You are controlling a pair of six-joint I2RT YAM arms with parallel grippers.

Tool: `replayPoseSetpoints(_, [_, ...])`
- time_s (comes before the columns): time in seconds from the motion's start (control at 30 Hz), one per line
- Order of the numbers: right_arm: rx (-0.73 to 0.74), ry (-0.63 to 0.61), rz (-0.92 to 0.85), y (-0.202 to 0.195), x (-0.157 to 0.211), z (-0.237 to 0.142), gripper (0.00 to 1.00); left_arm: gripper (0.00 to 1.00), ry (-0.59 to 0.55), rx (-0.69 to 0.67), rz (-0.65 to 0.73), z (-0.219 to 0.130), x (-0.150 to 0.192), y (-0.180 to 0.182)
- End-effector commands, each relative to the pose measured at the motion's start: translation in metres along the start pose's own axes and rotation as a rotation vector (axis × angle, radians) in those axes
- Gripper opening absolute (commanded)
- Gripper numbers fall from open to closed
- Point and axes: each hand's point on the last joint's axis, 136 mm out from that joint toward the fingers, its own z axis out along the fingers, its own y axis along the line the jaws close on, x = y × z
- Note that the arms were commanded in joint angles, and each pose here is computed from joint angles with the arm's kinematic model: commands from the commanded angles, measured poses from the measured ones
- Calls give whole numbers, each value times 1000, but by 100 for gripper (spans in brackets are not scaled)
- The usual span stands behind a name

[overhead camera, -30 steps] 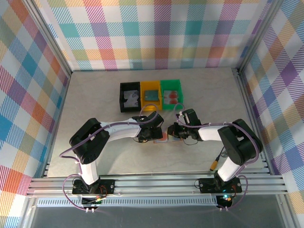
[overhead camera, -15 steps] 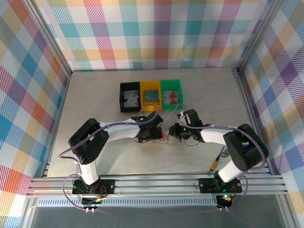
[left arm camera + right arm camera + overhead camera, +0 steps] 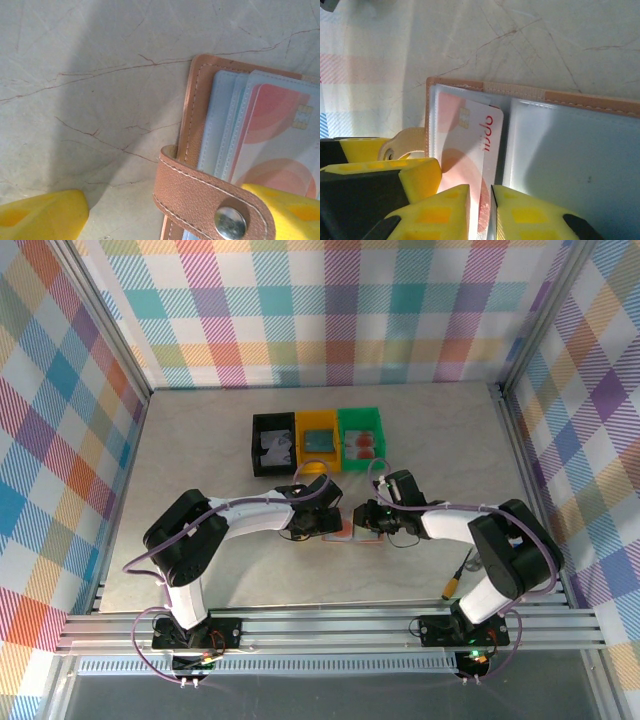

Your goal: Take the credit cards out of the card holder

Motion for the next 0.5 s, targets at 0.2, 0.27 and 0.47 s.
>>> replayPoseSetpoints(0.2, [9,6,13,-1,-9,9,19,82,296,34,-16,56,74,16])
replayPoseSetpoints(0.27, [15,11,15,-3,-9,11,19,82,299,33,-14,56,74,16])
replayPoseSetpoints(0.47, [-28,15,4,0,-6,15,19,82,310,29,-10,59,77,17])
